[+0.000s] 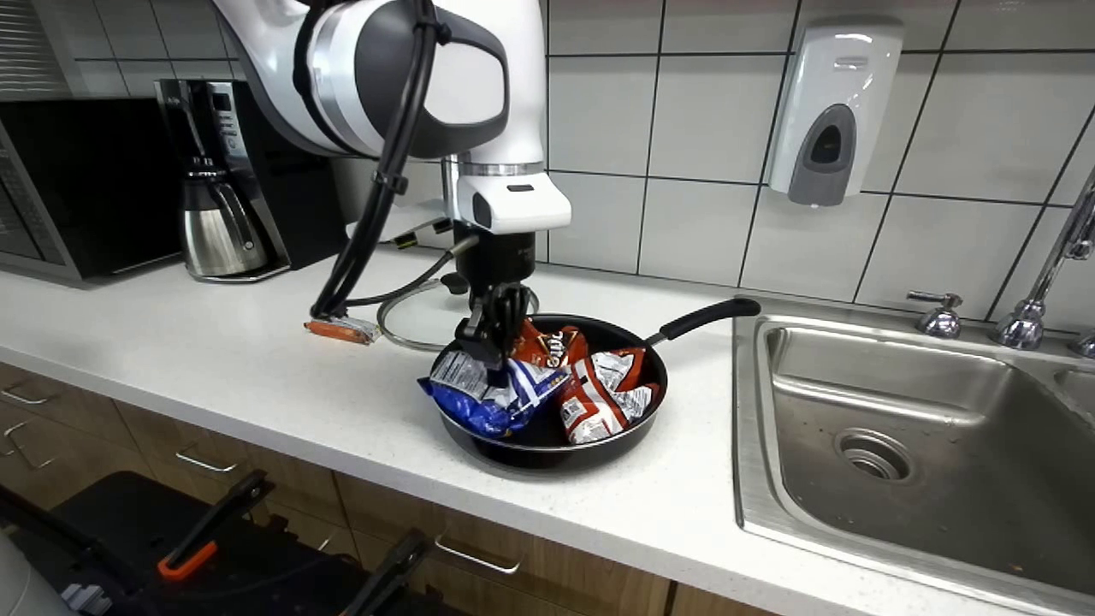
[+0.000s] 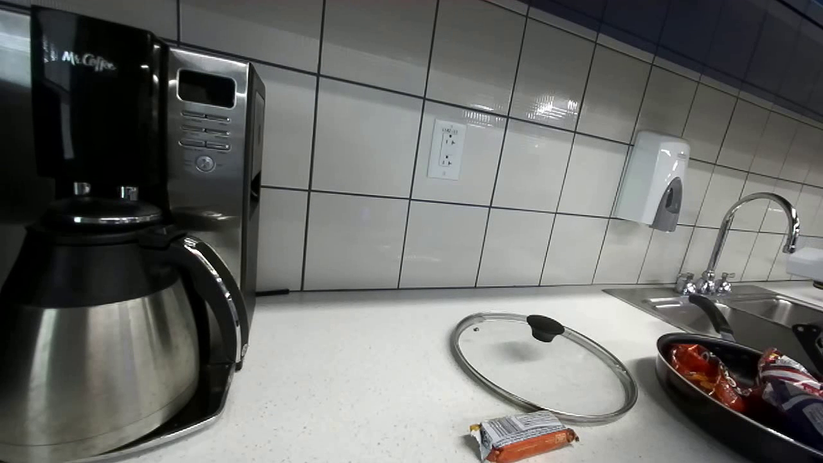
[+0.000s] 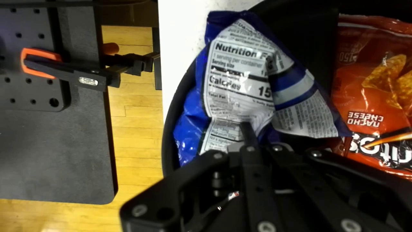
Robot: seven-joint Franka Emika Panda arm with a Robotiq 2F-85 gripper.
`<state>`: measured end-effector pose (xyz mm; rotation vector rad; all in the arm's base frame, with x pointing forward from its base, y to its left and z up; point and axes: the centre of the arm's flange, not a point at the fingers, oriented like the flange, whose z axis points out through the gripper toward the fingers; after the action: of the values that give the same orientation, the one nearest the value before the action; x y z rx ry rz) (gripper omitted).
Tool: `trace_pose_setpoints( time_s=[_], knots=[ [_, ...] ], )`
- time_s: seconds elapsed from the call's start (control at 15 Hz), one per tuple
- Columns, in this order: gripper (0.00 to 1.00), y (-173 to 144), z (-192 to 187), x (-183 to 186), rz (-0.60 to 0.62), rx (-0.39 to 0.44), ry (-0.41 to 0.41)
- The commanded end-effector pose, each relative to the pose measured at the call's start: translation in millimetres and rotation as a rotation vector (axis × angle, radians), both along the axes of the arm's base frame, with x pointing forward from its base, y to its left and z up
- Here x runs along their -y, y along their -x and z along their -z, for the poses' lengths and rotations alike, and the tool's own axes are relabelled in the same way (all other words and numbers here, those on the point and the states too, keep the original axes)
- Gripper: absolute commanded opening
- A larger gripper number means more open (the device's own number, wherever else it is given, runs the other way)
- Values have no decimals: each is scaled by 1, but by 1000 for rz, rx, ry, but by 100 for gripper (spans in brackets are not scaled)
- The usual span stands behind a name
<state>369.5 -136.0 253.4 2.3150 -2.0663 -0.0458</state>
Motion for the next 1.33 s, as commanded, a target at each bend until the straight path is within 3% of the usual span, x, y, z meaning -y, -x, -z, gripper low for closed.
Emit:
trace_pose_setpoints(
  time_s=[0.0,0.6,1.27],
  knots=[
    [0,-4,10,8,-3,-11,10],
    [0,-6,29,26,32,-21,4],
    [0,-15,43,11,22,-23,-19]
  ],
)
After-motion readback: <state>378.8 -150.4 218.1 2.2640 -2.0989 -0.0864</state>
